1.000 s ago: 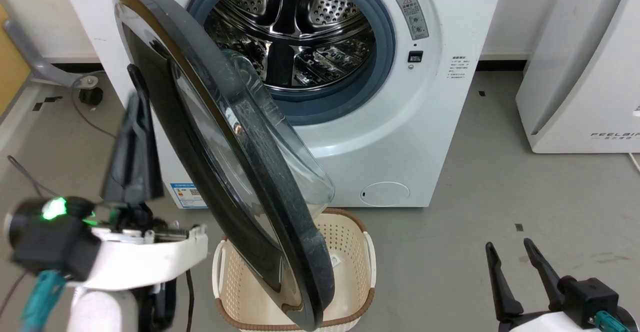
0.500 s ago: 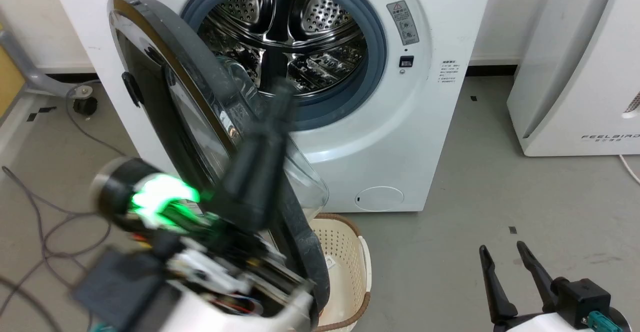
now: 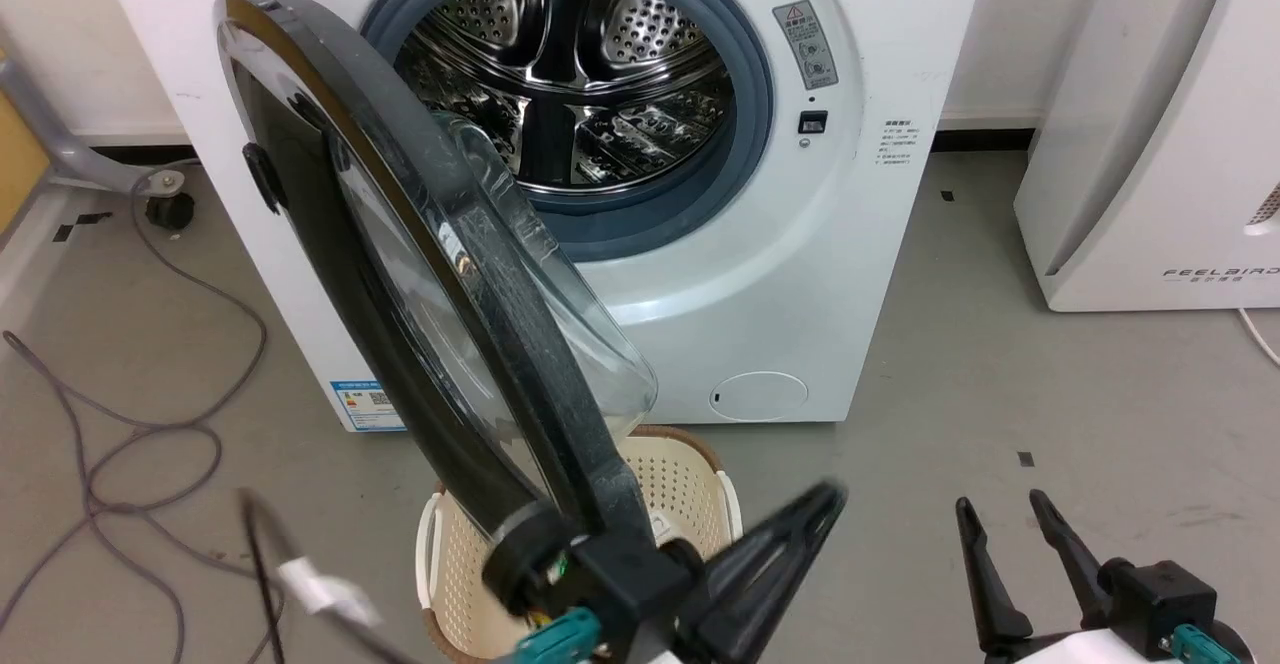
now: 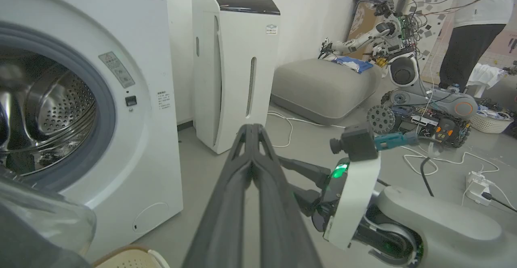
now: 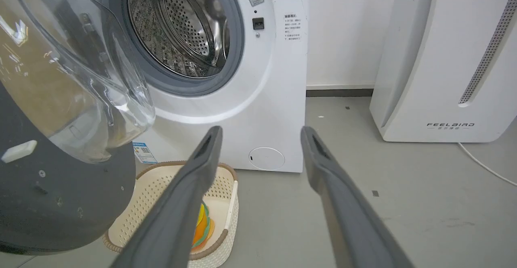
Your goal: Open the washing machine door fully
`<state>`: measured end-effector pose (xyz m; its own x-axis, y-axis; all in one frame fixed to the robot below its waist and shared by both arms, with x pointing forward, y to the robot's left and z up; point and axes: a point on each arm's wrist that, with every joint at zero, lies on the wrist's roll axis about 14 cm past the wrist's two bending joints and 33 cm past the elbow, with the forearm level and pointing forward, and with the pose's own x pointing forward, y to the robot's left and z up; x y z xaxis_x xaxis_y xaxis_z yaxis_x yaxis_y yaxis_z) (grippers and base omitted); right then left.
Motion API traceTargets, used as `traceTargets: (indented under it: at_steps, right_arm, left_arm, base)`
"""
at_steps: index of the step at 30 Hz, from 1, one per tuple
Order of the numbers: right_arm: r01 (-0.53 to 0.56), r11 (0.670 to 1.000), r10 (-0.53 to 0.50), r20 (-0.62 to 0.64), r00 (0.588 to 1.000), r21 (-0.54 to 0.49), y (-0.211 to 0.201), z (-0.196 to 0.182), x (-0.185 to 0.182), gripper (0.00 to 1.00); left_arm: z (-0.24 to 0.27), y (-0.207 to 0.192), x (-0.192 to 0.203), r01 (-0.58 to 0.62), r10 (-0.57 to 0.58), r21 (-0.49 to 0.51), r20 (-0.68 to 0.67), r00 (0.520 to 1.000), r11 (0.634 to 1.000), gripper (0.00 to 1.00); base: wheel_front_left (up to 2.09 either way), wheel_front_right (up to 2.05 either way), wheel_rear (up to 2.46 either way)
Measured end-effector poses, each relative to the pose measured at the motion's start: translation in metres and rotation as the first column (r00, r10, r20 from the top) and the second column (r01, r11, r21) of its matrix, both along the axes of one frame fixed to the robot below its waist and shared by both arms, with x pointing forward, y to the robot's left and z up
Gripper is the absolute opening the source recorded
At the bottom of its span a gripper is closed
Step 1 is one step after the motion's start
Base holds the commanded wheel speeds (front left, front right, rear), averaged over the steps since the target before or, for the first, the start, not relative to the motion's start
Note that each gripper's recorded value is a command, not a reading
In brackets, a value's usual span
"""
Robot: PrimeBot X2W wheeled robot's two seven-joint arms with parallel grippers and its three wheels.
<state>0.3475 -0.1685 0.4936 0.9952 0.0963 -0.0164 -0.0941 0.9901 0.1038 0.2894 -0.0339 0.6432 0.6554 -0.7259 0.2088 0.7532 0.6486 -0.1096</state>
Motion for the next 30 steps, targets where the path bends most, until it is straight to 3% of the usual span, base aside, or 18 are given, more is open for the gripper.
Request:
traceTargets:
  at_steps: [4,7,11,20,30]
  right_arm:
    - [-0.003,1.0,0.003,0.001,1.0,0.004,0.001,-0.001,0.0,1.0]
    - [-0.002,1.0,0.002,-0.001,1.0,0.007,0.001,-0.002,0.001,1.0]
    - [0.003,1.0,-0.003,0.003,1.0,0.015,0.0,-0.002,0.004,1.0]
    - [0.01,1.0,-0.01,0.003,1.0,0.013,-0.002,-0.002,0.003,1.0]
    - [0.0,1.0,0.0,0.004,1.0,0.024,0.001,-0.001,0.004,1.0]
  left_arm:
    - [-0.052,0.002,0.004,-0.042,0.056,0.084,-0.183,0.982,0.996,0.0]
    - [-0.075,0.009,0.015,-0.098,0.126,0.131,-0.227,0.966,0.987,0.0]
    - [-0.092,0.016,0.027,-0.151,0.188,0.163,-0.237,0.953,0.975,0.0]
    - [-0.093,0.032,0.051,-0.272,0.296,0.136,-0.207,0.933,0.953,0.0]
    - [-0.09,0.053,0.046,-0.373,0.385,0.096,-0.205,0.9,0.923,0.0]
  base:
    - [0.0,0.0,0.0]
    - [0.0,0.0,0.0]
    - [0.0,0.0,0.0]
    - [0.0,0.0,0.0]
    - [0.0,0.0,0.0]
